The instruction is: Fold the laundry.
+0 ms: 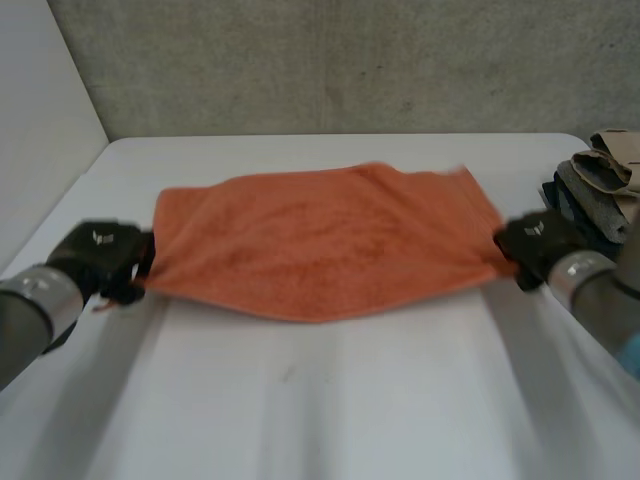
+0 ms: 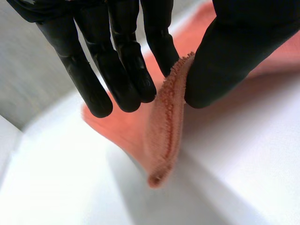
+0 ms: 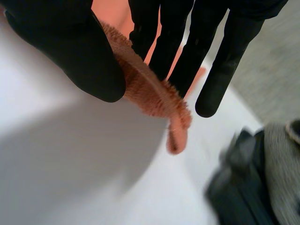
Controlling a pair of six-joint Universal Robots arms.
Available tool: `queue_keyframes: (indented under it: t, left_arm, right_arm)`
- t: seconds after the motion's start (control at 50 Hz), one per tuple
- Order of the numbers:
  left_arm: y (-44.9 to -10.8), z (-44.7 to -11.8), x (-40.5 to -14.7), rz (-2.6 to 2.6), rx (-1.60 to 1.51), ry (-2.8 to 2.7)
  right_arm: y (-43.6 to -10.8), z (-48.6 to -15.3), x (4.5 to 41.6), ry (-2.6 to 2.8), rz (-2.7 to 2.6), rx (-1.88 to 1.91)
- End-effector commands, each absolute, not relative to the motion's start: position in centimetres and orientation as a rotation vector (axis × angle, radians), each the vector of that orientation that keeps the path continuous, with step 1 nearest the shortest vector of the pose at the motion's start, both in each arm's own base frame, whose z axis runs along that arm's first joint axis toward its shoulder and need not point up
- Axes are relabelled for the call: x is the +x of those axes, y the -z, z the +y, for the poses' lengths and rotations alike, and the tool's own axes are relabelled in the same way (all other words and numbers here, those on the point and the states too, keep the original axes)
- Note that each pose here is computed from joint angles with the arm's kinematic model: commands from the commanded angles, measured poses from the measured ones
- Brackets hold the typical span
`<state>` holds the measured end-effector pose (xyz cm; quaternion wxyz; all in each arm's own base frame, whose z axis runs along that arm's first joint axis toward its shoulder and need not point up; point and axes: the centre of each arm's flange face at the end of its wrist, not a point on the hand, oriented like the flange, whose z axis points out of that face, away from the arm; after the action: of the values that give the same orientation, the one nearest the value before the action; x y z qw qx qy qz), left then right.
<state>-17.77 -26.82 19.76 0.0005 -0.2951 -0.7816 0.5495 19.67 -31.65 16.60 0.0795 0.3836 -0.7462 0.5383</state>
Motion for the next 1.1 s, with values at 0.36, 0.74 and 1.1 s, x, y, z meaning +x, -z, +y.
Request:
queue_keyframes:
  t: [0.36, 0.74, 1.1]
  left_arm:
    - [-19.8, -27.9, -20.0, -2.403, -1.313, -1.695]
    - [-16.7, -36.3, -23.3, -2.468, -1.243, -1.941]
    - [-19.0, -35.0, -25.4, -2.341, -1.123, -2.010]
  right_arm:
    - [-16.7, -31.4, 19.3, -1.349, -2.118, 1.315]
    - [-15.4, -38.9, 22.4, -1.737, -1.852, 1.043]
    - [-16.8, -38.9, 22.9, -1.769, -1.927, 0.913]
